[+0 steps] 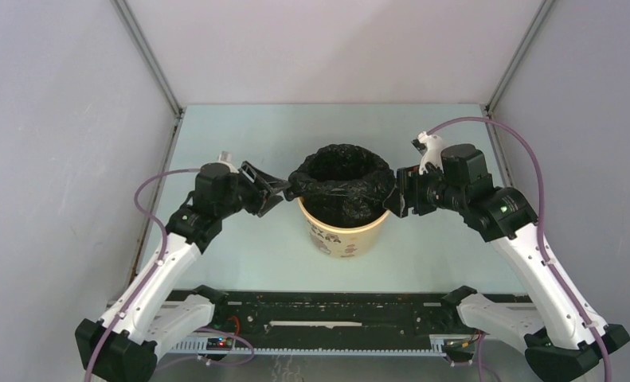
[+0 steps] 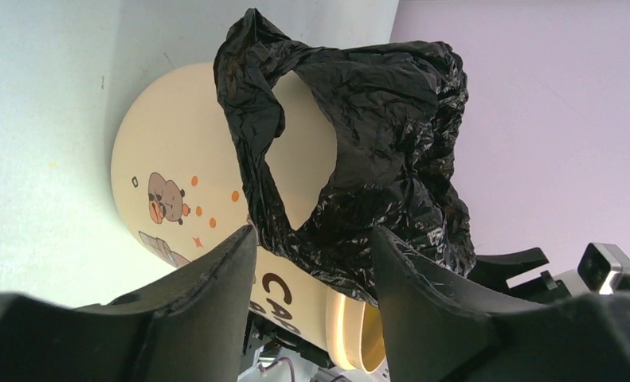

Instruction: Put the trash bags into the trash bin

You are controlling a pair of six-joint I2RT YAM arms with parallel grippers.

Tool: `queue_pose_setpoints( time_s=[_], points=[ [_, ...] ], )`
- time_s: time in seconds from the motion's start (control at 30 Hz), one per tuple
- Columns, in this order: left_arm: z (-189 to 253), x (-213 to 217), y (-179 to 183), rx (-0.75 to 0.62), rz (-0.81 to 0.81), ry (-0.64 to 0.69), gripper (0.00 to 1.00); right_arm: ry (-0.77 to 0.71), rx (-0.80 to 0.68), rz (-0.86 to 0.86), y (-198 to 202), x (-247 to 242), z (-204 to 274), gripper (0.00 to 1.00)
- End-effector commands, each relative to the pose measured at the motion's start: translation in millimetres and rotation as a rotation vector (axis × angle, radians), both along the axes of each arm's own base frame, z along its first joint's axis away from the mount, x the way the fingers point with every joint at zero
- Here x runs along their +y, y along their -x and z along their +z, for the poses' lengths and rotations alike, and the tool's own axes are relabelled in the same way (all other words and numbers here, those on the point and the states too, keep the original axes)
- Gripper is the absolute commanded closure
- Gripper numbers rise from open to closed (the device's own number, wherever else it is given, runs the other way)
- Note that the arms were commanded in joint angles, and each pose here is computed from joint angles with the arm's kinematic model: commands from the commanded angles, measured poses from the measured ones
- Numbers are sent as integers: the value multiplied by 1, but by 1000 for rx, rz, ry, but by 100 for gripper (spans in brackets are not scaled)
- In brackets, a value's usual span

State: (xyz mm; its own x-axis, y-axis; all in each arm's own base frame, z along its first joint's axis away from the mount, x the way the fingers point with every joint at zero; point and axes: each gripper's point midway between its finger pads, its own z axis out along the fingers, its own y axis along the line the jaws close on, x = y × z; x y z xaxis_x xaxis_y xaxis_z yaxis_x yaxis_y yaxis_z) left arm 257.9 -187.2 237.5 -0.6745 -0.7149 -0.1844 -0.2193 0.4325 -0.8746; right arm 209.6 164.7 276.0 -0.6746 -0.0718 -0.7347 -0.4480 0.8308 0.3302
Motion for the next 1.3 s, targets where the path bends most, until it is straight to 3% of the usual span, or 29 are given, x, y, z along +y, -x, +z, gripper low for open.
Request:
queue_pose_setpoints(
  time_s=[0.0,0.2,0.37,0.67,0.77,1.27],
  points=[
    [-6,6,9,-12,5,-10,39,-16,-59,-28,-11,2,12,27],
    [-16,-5,9,14,-63,6,40,34,-48,-9,-25,7,-1,40],
    [-17,-13,3,8,-94,19,48,33,-39,12,-23,11,-4,60],
    [-18,-21,8,-11,-125,32,93,3,-8,41,0,17,-1,96],
    [-16,-20,13,-17,-132,31,99,-6,-8,32,10,13,3,96],
    [-30,-16,70,8,-186,-10,100,-62,161,55,66,5,-27,96]
  ],
)
